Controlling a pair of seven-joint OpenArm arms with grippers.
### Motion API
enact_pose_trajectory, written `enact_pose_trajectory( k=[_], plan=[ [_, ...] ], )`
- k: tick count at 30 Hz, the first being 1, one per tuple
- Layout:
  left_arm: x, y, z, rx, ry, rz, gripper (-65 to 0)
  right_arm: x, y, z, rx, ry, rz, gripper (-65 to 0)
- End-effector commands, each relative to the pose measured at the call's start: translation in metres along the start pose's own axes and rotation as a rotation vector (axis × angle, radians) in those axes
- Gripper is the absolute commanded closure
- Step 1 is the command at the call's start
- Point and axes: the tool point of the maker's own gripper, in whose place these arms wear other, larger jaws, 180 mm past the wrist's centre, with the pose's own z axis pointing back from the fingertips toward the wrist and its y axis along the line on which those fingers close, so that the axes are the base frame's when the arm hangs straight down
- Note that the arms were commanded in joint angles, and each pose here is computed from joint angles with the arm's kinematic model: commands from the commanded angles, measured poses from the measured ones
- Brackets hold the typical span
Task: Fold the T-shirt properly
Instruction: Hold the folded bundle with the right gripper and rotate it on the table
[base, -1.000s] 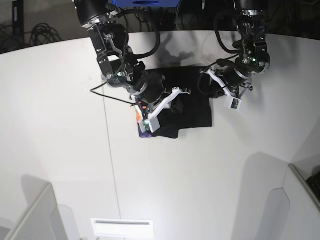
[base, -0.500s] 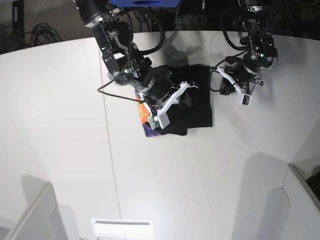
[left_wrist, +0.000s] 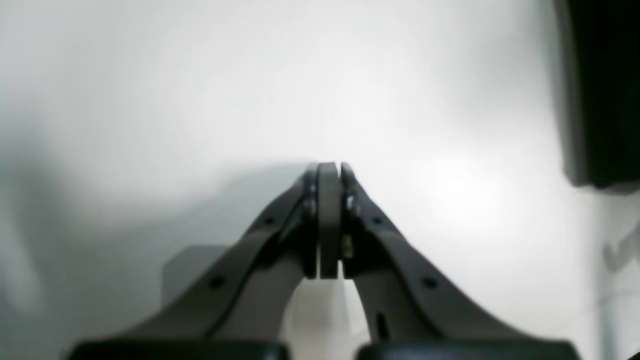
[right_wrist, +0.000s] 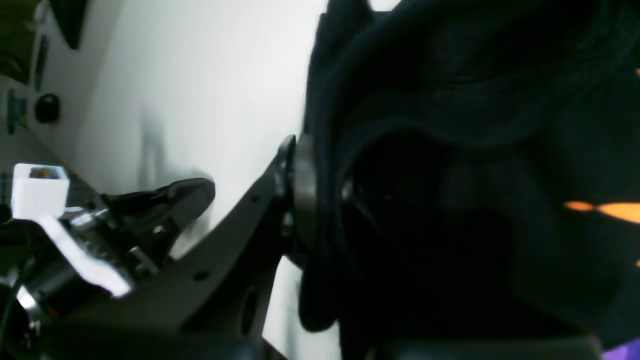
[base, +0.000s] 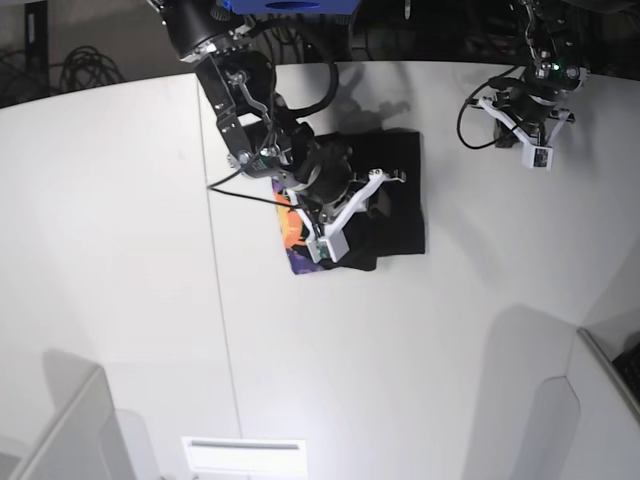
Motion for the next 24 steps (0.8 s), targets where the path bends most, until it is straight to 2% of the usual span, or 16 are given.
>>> enact_pose_trajectory(
  k=[1,15,21,24],
  plan=[
    [0.008,0.002,0.004,0.006,-0.028,-0.011,0.0,0.014,0.010,0.001,0.030,-0.039,0.012,0.0],
    [0.007,0.003,0.003,0.005,-0.024,-0.009,0.0,0.016,0.007,0.000,0.022,-0.042,0.011,0.0],
    [0.007,0.003,0.003,0.005,-0.024,-0.009,0.0,0.004,-0.001,-0.008,0.005,0.000,-0.004,0.0],
    [0.006,0.003,0.003,0.005,-0.023,-0.008,0.0,0.002,-0.003,-0.010,0.002,0.007,-0.008,-11.6]
  ],
)
